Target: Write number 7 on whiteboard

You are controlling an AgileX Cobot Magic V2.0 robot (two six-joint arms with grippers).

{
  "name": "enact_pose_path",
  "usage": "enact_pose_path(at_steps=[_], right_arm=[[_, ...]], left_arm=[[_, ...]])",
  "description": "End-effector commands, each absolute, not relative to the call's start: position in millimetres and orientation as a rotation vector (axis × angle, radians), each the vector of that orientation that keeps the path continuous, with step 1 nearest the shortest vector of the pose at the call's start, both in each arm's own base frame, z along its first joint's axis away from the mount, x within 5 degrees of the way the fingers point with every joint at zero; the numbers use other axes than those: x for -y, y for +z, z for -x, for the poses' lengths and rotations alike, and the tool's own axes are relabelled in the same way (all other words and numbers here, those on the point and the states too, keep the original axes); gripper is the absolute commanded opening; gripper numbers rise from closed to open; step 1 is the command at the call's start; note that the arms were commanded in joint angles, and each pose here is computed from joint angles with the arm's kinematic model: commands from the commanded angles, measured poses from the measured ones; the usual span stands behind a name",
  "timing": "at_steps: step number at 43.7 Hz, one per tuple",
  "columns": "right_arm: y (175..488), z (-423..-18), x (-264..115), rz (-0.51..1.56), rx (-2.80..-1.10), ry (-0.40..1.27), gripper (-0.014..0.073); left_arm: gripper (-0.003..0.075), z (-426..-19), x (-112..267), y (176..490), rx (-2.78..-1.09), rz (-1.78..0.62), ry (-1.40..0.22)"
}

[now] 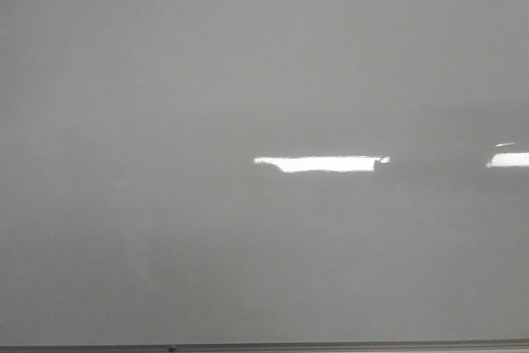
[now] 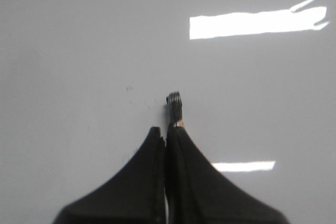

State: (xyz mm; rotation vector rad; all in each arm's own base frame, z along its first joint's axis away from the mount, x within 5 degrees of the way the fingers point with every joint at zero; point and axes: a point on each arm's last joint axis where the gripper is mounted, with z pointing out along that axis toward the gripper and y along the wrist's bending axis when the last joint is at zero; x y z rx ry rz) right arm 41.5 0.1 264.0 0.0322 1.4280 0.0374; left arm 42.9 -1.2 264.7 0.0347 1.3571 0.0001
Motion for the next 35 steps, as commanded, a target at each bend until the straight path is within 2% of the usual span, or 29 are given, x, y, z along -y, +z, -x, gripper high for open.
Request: enact_pose_path(at_steps=[1,7,15,20,35], right_arm=[[297,-34,0,-0.030,-1.363,0.031,-0.0069],[324,-36,0,-0.030,-1.402,0.032,-0.0069],[351,-47,0,-0.030,-1.497,0.033,-0.0069],[356,-60,0,-0.031,-1.564,0.032,-0.0069],[345,-92,0,-0.035,-1.701,0.032,-0.0069]], left_arm=[[-0.0021,-33,2,306,-1.282,-0.010,-0.051],[-0.0021,-32,3,336,-1.365,-0.014,-0.071],[-0.0021,-43,5,360,-1.512,-0.027,-0.077],[-0.0021,-57,5,360,-1.575,-0.028,-0.078],[-0.0020,-77,6,348,-1.695,-0.024,-0.090]])
